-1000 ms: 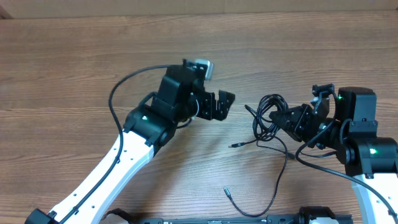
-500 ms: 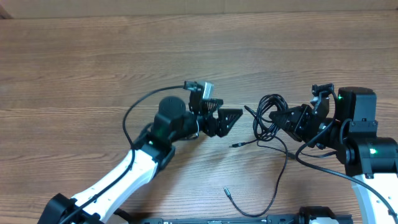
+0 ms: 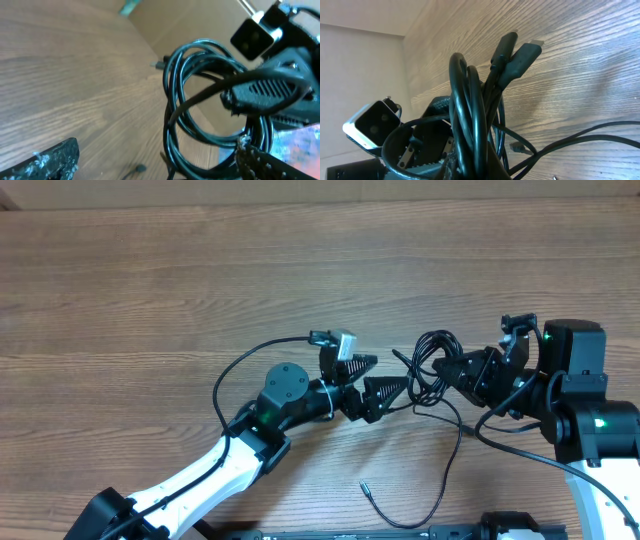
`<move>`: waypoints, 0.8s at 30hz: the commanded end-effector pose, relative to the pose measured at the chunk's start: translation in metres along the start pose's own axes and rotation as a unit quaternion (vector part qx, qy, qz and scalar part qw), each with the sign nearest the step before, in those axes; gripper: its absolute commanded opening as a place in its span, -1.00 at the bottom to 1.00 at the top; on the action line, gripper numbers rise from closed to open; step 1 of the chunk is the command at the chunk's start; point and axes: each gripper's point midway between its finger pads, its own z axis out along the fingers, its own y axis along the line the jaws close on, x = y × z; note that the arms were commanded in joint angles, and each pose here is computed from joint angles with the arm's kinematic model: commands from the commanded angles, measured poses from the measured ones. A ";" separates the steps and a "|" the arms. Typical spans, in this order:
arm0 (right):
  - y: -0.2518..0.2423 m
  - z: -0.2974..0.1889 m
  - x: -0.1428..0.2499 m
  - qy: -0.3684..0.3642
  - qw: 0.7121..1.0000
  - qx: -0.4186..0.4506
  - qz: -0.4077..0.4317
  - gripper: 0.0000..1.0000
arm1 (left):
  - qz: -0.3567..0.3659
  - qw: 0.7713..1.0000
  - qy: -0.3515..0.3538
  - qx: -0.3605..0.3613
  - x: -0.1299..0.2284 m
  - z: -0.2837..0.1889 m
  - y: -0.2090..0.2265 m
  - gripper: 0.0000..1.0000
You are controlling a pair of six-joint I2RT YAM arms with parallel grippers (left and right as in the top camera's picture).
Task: Untangle cables
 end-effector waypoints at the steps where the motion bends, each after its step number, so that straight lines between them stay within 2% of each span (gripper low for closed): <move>1: 0.006 -0.001 0.001 0.003 1.000 -0.014 -0.010 -0.93 | -0.023 0.999 -0.040 -0.023 -0.014 -0.002 0.004 1.00; 5: 0.011 -0.001 0.002 0.008 0.999 -0.027 -0.014 -0.93 | -0.041 0.997 -0.058 -0.038 -0.020 -0.003 0.010 0.99; 24: 0.021 -0.002 0.006 0.021 0.998 -0.055 -0.019 -0.93 | -0.031 0.994 -0.096 -0.046 -0.025 0.001 -0.001 1.00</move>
